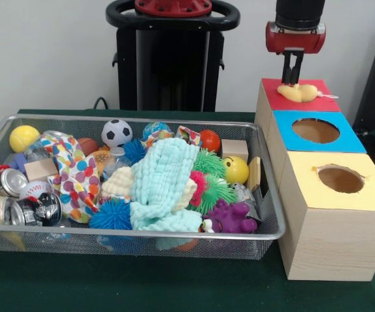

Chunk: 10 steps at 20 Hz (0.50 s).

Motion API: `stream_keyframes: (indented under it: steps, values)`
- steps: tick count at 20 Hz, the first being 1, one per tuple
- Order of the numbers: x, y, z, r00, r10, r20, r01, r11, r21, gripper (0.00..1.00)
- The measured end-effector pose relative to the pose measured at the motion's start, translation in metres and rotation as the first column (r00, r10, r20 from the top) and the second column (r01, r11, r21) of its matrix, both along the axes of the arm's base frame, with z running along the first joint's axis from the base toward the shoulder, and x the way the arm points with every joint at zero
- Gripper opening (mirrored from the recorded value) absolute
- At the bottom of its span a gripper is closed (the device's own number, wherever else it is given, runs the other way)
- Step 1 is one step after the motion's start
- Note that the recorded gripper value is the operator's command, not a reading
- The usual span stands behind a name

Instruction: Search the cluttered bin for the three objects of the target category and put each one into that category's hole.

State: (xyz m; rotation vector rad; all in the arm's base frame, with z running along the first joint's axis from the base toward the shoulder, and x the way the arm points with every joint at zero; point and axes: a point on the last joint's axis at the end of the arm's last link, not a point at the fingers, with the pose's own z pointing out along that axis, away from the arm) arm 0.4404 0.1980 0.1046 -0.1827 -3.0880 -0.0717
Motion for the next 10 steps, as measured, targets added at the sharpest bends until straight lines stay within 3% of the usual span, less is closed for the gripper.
stream_keyframes:
  steps: [5,10]
  values:
    - [-0.01,0.011,0.001,1.0,-0.001,0.003,0.001,0.9998,0.02,0.0]
    - [-0.008,0.016,0.001,0.9991,-0.004,0.042,0.003,0.9996,0.027,0.0]
